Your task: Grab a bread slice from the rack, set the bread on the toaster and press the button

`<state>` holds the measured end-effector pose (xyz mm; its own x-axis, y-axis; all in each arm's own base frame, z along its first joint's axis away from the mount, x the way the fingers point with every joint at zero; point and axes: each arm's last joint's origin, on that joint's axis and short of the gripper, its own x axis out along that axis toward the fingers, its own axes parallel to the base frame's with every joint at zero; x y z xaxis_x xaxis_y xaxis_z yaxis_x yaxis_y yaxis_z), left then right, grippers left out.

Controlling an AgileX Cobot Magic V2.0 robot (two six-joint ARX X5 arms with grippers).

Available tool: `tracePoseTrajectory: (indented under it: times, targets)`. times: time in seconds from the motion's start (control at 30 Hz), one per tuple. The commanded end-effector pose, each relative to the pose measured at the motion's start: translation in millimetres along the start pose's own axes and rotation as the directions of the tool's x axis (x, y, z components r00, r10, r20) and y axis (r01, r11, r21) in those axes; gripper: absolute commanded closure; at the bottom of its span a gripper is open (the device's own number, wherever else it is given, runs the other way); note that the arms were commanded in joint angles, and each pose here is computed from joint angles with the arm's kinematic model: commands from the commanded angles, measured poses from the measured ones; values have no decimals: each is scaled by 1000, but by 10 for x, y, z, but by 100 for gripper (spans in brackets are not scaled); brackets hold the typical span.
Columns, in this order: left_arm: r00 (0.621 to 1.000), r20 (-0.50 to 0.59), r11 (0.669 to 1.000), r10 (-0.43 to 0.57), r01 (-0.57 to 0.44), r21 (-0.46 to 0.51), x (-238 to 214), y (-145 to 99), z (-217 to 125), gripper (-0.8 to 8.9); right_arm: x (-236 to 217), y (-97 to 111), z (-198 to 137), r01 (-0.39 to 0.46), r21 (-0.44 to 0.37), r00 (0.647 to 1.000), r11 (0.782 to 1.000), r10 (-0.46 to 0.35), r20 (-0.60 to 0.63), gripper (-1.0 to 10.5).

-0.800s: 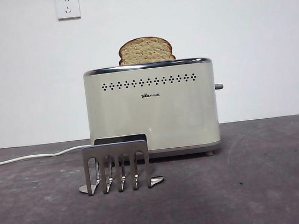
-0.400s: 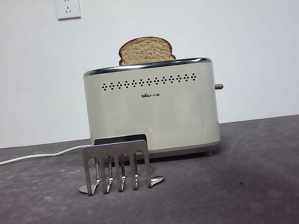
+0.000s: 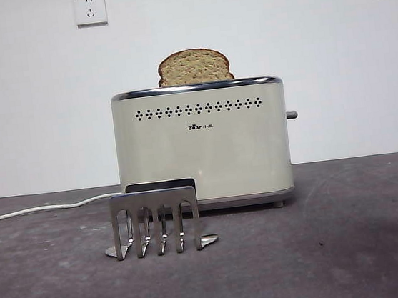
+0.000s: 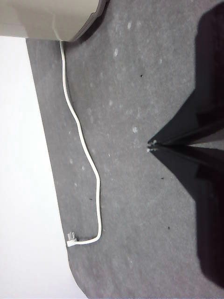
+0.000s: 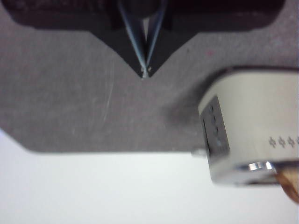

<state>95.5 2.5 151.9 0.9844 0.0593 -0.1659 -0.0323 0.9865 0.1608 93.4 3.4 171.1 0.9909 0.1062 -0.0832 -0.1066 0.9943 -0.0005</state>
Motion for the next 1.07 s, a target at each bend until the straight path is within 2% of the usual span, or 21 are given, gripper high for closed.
tracePoseTrajectory:
  times: [0.03,0.23,1.07]
  targets:
    - [1000,-9,1000,3,-3,-6,13,-4,-41,816,31,-4,-116,5,49,1000,999,-4,-22,945]
    - [1000,-9,1000,3,-3,-6,13,-4,-41,816,43,-3,-226,7,63,996,998,-2,-88,945]
    - [1000,-9,1000,3,-3,-6,13,-4,-41,816,44,-2,-222,7,72,996,997,0,-85,946]
